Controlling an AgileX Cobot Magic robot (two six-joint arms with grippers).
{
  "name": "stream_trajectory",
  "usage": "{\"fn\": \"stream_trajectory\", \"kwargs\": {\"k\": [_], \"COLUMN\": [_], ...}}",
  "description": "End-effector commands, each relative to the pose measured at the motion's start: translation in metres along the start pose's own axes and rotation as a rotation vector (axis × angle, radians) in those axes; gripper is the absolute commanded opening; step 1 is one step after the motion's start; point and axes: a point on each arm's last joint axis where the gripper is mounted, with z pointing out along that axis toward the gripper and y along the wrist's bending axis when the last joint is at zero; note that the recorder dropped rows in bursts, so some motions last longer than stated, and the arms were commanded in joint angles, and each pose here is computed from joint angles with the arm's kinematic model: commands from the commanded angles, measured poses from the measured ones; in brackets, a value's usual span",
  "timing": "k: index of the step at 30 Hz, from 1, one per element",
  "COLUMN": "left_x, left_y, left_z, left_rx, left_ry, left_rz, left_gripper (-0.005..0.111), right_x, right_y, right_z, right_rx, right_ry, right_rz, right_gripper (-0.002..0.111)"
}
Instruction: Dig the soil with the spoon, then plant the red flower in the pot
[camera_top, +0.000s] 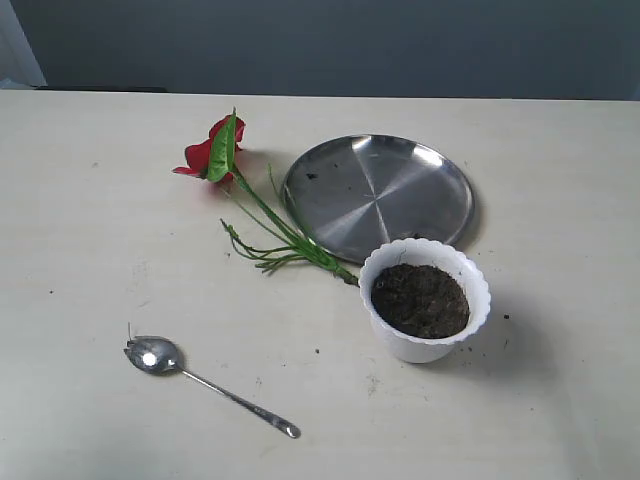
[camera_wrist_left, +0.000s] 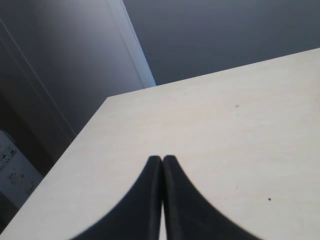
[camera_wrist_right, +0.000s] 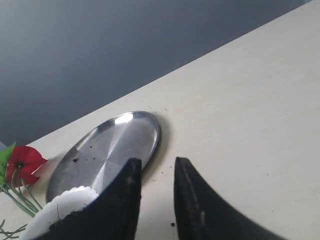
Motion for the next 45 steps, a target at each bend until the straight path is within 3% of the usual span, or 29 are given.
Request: {"fn": "stream_trajectory", "kwargs": {"k": [1,5,12,16,18,21,24,29,32,34,39,45], "left_x": [-0.002,-0.002,-0.002,-0.002,-0.002,-0.002,-0.002,-0.002,-0.002,-0.002,-0.002,-0.002], "left_y": [0.0,0.0,0.0,0.0,0.0,0.0,0.0,0.0,0.0,0.0,0.0,0.0], "left_z": [-0.001,-0.001,-0.001,-0.001,-0.001,-0.001,-0.001,-0.001,-0.001,-0.001,-0.001,-0.001], "left_rx": [0.002,0.002,0.002,0.002,0.002,0.002,0.002,0.002,0.002,0.002,0.002,0.002], "left_ry": [-0.012,-0.012,-0.012,-0.012,-0.012,-0.012,-0.012,-0.012,-0.012,-0.012,-0.012,-0.012], "left_rz": [-0.003,-0.003,-0.003,-0.003,-0.003,-0.003,-0.003,-0.003,-0.003,-0.003,-0.003,-0.003], "left_gripper": [0.0,0.0,0.0,0.0,0.0,0.0,0.0,0.0,0.0,0.0,0.0,0.0], "right_x": [-0.007,-0.021,-0.038,-0.055,-0.074,-0.096,-0.111,-0.113,-0.106,-0.104,-0.103,-0.096], "right_y": [0.009,0.026,0.041,0.056,0.073,0.107,0.134,0.148,0.151,0.153,0.155,0.154], "right_z": [-0.001,-0.007,-0.02,-0.026,-0.028,-0.037,-0.044,-0.037,-0.038,-0.041,-0.053,-0.052], "right_rx": [-0.097,-0.321,-0.545,-0.555,-0.579,-0.772,-0.982,-1.163,-1.241,-1.294,-1.452,-1.454], "right_ry": [-0.078,-0.206,-0.391,-0.379,-0.388,-0.453,-0.484,-0.424,-0.377,-0.366,-0.211,-0.03], "right_rz": [0.011,0.227,0.243,0.099,-0.059,-0.337,-0.431,-0.387,-0.438,-0.424,-0.223,-0.153], "right_gripper": [0.024,0.024,0.024,0.024,0.024,0.029,0.046,0.075,0.084,0.088,0.091,0.091]}}
